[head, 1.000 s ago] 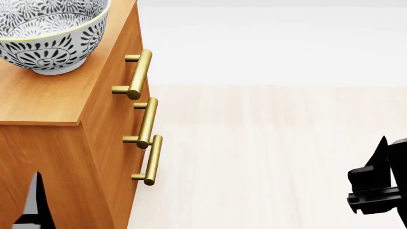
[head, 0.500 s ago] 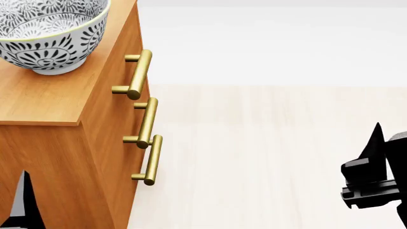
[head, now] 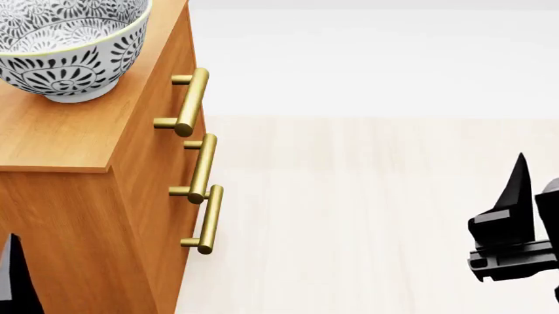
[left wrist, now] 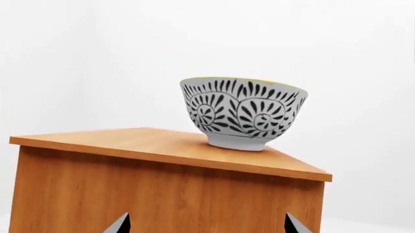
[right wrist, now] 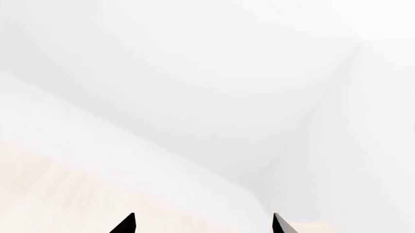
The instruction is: Close the top drawer of the cabinet and put the bowl on top of it.
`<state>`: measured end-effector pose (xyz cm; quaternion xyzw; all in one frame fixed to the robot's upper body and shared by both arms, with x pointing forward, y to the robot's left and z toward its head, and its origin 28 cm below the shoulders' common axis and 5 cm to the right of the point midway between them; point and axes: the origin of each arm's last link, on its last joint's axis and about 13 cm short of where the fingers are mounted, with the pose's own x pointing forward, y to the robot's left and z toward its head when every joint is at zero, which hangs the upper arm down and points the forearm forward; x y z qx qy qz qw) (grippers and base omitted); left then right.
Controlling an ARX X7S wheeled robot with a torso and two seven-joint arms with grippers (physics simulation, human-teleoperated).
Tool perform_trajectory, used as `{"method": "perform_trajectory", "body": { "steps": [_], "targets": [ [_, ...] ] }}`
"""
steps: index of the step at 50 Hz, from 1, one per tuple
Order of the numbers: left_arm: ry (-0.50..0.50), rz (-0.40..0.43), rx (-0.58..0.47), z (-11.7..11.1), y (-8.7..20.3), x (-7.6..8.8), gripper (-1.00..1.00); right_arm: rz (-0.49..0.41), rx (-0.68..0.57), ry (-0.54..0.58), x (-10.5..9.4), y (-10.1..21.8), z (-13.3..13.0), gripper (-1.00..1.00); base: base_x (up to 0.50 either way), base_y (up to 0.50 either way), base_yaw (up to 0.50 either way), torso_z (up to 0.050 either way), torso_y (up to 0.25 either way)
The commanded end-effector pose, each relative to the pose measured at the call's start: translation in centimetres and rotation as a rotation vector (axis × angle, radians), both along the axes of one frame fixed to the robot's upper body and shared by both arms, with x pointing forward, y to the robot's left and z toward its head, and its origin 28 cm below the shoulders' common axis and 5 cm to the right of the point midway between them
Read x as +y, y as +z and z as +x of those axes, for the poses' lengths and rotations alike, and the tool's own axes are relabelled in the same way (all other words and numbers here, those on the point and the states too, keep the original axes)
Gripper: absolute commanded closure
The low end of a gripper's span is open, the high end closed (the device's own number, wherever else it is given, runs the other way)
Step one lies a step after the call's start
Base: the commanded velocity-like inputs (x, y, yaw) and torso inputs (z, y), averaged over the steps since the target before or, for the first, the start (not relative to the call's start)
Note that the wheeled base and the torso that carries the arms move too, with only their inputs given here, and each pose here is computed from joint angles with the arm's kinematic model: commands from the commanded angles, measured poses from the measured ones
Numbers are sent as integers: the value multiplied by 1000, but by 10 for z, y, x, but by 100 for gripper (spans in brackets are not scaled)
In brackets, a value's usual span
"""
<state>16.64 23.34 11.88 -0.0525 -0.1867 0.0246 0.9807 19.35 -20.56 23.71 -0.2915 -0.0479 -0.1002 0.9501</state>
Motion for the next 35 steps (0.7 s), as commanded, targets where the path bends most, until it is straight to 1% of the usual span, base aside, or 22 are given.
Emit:
{"method": "perform_trajectory", "body": {
  "steps": [1,12,25,35],
  "targets": [
    [2,-10,-24,-5,4,2,-100,-5,-21,9,2,5,-6,-100,0,0,0,0,0],
    [10,-8,-45,-8,8,2,-100,-13,-27,20,5,7,-8,-100,0,0,0,0,0],
    [13,-7,-67,-14,12,2,-100,-11,-75,50,8,13,-22,-100,0,0,0,0,0],
    [18,-4,-93,-20,15,2,-100,-3,-100,46,6,16,-31,-100,0,0,0,0,0]
  ]
}}
